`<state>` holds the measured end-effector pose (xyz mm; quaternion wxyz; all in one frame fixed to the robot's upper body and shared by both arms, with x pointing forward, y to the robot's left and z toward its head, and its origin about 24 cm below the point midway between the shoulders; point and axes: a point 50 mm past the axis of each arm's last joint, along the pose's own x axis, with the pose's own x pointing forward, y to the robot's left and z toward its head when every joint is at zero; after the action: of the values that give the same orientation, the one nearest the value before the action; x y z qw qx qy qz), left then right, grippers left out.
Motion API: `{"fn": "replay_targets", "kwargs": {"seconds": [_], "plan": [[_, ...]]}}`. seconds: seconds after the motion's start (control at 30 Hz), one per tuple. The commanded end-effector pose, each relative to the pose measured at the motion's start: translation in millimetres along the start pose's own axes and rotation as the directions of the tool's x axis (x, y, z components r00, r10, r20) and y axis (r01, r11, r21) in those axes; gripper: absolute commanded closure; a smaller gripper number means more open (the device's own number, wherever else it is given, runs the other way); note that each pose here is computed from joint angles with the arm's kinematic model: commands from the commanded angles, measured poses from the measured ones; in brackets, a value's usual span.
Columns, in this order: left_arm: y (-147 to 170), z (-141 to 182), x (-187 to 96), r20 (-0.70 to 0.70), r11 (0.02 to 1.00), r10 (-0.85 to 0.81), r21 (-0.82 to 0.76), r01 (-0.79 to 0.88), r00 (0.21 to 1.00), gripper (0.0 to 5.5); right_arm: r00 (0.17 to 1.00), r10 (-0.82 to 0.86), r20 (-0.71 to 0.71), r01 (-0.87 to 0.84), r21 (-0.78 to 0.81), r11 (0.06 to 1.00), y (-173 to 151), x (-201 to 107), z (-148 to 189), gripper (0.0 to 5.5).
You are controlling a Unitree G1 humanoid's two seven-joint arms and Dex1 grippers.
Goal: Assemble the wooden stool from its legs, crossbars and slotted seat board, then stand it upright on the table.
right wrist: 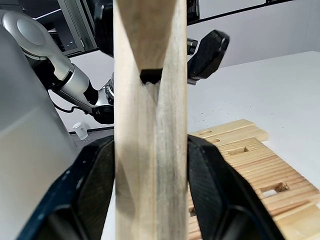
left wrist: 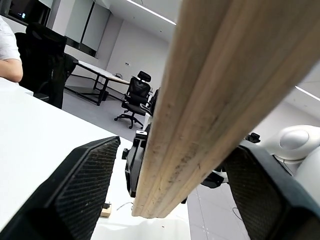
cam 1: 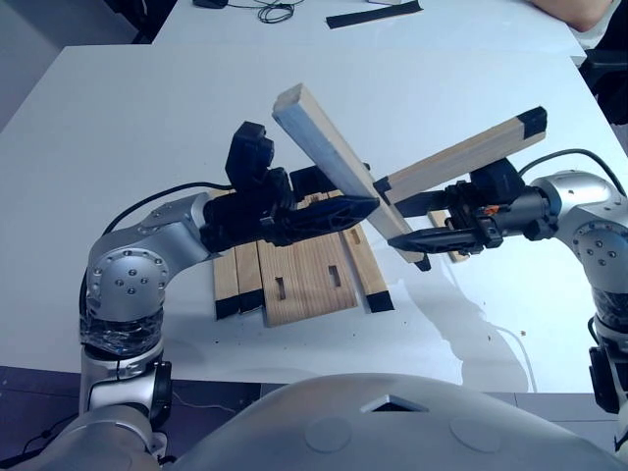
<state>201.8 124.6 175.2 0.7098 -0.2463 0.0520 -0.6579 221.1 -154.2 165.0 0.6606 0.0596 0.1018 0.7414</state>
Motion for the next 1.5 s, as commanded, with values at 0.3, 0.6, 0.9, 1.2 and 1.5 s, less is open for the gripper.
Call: {"fn": "replay_targets", "kwargs": {"seconds": [0.3,0.6,0.9,1.2,1.5], "plan": [[0.0,-8.5,4.1,-0.058,1.0,-0.013,0.026,0.015,0.998,1.86,0.997,0.003,-0.077,-0.008,-0.062,0.998,-2.1,2.6,-0.8,3.43],[-2.1,-0.5,-3.7,-0.041,0.999,-0.039,0.033,0.041,0.998,3.13,0.996,-0.016,-0.085,0.009,-0.08,0.997,-6.2,-0.7,-1.3,3.43],[-2.3,-5.5,-0.5,-0.046,0.998,-0.043,0.032,0.045,0.998,3.16,0.996,-0.009,-0.093,0.001,-0.091,0.996,-7.9,1.1,-1.0,3.43],[2.7,-2.7,-4.6,-0.033,0.999,-0.014,0.048,0.016,0.999,3.24,0.97,-0.148,-0.193,0.128,-0.112,0.985,-21.9,-11.7,-22.9,2.34],[9.3,22.0,-22.3,-0.056,0.979,0.111,0.178,-0.1,0.992,3.24,0.931,-0.303,-0.203,0.284,-0.121,0.951,-34.8,-38.1,-41.0,2.12]]}}
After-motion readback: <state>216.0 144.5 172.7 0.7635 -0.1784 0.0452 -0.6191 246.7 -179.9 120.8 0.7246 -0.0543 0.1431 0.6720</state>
